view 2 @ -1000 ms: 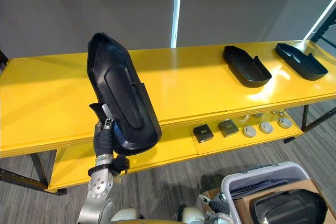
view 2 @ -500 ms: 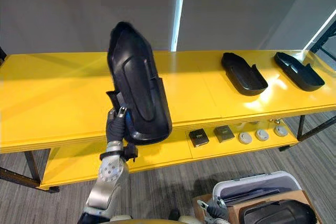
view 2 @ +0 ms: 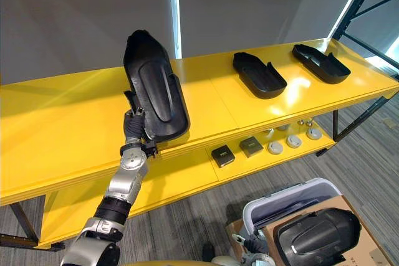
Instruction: Walk over and take plastic housings, then place them on the shelf
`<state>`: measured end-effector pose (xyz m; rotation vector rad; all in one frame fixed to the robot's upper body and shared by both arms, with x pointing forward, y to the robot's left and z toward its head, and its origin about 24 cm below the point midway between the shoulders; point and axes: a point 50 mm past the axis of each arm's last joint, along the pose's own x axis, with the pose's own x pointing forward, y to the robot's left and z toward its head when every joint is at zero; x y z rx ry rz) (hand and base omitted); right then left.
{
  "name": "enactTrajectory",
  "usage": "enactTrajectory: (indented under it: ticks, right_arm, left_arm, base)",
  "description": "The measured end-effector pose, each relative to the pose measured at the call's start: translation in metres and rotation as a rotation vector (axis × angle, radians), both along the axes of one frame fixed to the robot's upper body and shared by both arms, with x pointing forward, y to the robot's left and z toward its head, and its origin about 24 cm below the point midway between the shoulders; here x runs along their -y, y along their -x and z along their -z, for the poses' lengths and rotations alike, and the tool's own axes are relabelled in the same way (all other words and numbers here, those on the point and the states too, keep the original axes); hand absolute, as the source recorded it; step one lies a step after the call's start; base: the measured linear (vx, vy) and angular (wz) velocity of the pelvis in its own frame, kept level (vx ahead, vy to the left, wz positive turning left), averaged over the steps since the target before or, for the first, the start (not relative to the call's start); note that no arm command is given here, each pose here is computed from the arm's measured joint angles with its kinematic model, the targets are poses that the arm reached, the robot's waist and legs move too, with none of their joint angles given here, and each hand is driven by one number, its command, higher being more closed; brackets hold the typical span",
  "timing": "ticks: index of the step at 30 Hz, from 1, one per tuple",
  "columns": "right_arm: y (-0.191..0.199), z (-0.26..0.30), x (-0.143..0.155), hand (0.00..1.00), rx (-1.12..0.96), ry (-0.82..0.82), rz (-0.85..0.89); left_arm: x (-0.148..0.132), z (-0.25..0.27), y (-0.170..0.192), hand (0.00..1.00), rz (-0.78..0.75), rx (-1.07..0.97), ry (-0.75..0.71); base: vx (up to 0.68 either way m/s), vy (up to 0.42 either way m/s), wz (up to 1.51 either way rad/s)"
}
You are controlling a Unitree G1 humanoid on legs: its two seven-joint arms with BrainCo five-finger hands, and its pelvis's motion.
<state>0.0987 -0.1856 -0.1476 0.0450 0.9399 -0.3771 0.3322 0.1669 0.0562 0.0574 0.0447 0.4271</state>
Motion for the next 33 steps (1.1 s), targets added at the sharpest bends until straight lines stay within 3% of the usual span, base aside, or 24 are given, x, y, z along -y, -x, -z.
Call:
enactTrajectory:
  ticks: [4, 5, 13, 20, 33]
  right_arm:
    - [-0.002, -0.002, 0.005, 0.00, 0.009, 0.024, -0.016]
    - [-0.003, -0.002, 0.007, 0.00, 0.011, 0.031, -0.025]
    - [-0.006, -0.003, 0.008, 0.00, 0.026, 0.030, -0.042]
    - [-0.012, -0.005, 0.010, 0.00, 0.042, 0.037, -0.048]
    - [-0.009, -0.004, 0.017, 0.00, 0.015, 0.053, -0.049]
  left_arm:
    - [-0.007, -0.001, -0.007, 1.00, -0.020, -0.026, -0.010]
    - [-0.010, -0.001, -0.008, 0.00, -0.029, -0.029, -0.006]
    - [-0.015, -0.006, -0.018, 0.00, -0.057, -0.040, 0.035]
    - [-0.021, -0.013, -0.021, 0.00, -0.108, 0.002, 0.160]
    - [-0.019, -0.021, -0.025, 0.00, -0.107, 0.041, 0.183]
  base:
    - [0.00, 0.000, 0.00]
    - [0.00, 0.000, 0.00]
    - [0.00, 0.001, 0.00]
    - [0.00, 0.001, 0.00]
    - [0.00, 0.001, -0.01]
